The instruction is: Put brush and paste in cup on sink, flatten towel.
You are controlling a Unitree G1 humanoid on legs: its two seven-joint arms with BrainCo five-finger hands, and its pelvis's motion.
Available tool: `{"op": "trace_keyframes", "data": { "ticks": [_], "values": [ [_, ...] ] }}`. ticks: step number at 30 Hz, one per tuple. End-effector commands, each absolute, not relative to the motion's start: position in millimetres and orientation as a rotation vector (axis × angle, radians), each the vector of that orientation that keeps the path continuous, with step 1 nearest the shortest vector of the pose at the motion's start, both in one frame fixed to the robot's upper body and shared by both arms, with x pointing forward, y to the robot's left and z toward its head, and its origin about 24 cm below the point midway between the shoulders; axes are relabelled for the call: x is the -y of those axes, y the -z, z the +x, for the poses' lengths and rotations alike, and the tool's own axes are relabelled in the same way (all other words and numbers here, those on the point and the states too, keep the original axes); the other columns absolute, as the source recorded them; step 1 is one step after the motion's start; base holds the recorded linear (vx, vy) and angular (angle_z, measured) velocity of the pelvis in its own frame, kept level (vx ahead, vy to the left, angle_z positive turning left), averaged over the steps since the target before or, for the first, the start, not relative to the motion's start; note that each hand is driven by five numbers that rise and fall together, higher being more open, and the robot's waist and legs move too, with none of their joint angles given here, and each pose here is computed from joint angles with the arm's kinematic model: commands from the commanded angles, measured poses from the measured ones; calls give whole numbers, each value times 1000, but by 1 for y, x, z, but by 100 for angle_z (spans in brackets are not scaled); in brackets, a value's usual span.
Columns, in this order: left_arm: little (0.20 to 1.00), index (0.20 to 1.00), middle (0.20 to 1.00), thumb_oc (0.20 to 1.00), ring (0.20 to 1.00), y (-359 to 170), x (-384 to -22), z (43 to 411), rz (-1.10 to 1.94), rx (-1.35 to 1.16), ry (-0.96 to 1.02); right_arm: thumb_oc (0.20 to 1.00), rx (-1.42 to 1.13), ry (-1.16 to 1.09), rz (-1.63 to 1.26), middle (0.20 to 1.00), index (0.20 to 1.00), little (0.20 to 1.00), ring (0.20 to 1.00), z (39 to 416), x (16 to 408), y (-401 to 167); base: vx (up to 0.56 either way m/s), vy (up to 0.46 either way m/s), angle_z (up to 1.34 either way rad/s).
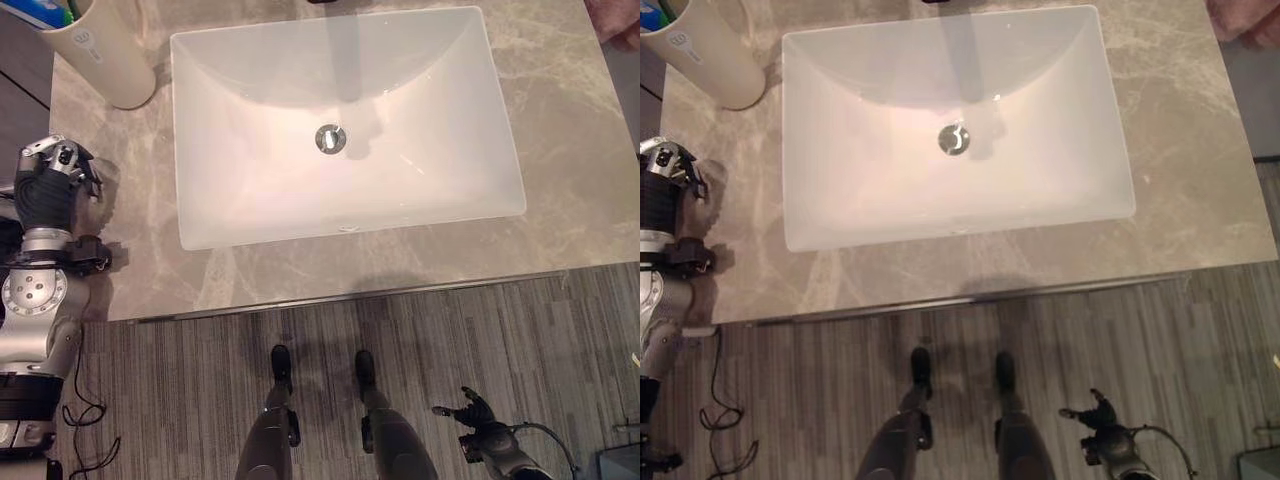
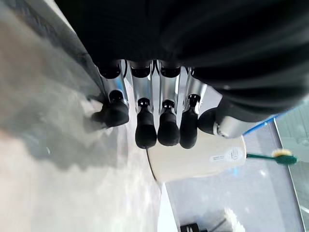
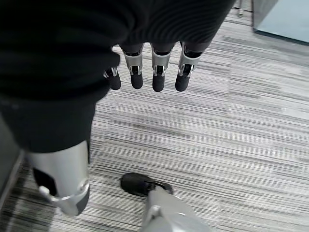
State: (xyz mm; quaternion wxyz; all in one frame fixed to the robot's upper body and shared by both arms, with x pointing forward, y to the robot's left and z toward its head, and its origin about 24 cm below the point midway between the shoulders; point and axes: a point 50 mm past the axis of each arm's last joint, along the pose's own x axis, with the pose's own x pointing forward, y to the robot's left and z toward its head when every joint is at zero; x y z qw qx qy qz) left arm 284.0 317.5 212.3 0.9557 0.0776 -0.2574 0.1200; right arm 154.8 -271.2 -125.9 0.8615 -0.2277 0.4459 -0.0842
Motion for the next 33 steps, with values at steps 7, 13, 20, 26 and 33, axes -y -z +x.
{"op": "trace_keyframes", "data": {
  "ticks": [7,13,20,26,33],
  "values": [
    [200,200,200,200,200,-228,-319,304,167,562,-282,1000,-963,175,-528,1000,1000,1000,1000,145,284,124,20,-2,-10],
    [200,200,200,200,200,-242,-328,308,180,581,-356,1000,-912,169,-527,1000,1000,1000,1000,154,280,121,33,0,-9],
    [200,200,200,200,200,-259,-341,307,194,603,-419,1000,-876,177,-527,1000,1000,1000,1000,160,280,116,36,-5,-3],
    [200,200,200,200,200,-277,-343,311,229,626,-429,1000,-855,178,-532,1000,1000,1000,1000,164,280,113,6,0,0],
    [200,200,200,200,200,-298,-344,317,267,638,-449,1000,-828,171,-522,1000,1000,1000,1000,170,278,111,1,-1,4]
  ]
}}
